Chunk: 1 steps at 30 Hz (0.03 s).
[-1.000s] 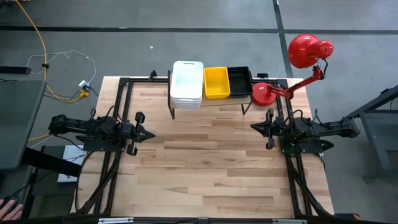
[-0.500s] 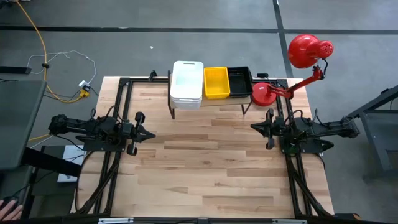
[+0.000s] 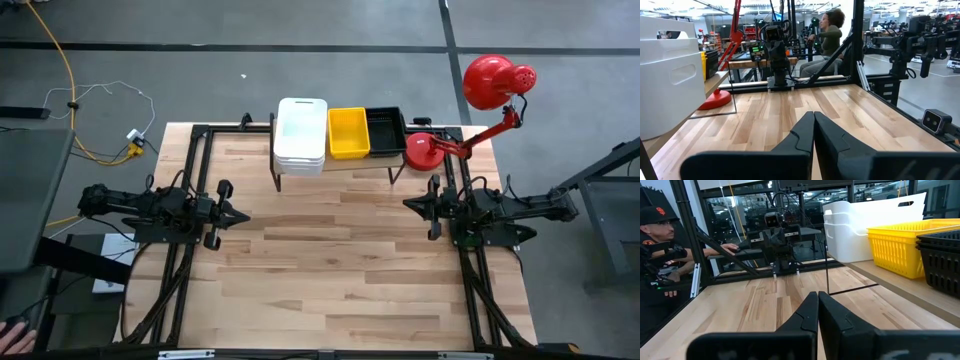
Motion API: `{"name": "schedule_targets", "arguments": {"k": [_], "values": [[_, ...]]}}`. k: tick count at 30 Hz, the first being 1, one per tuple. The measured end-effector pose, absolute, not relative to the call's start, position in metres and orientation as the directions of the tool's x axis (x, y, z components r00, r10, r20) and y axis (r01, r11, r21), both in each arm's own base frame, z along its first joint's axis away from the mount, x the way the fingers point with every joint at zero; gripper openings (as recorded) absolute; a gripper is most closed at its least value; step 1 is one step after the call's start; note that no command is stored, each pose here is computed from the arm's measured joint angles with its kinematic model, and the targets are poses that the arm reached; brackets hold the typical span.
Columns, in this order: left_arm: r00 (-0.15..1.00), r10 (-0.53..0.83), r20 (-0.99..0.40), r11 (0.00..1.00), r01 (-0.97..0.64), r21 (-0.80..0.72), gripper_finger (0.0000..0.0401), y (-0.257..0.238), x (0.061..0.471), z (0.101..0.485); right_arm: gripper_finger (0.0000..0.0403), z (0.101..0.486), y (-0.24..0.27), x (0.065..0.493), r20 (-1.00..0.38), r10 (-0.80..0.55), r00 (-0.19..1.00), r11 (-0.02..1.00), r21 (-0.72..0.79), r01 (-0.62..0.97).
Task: Stack baskets on shelf by color
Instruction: Return to Home Position
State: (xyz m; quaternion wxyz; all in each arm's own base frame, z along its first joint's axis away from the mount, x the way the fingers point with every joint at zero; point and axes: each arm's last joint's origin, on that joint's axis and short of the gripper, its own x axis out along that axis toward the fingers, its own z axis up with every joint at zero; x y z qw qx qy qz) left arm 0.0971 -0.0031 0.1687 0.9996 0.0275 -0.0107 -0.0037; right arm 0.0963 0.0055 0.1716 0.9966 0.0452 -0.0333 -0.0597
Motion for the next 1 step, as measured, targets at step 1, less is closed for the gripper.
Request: {"name": "schedule_targets", "arguments": {"k": [1], "values": [[1.000,-0.008,0.021,0.998,0.007,0.055,0.0000,-0.0031,0.0971,0.1687,0.0000,0.1716,0.0055,0.0963,0.061,-0.122,0.991,0.989,0.094,0.116]]}}
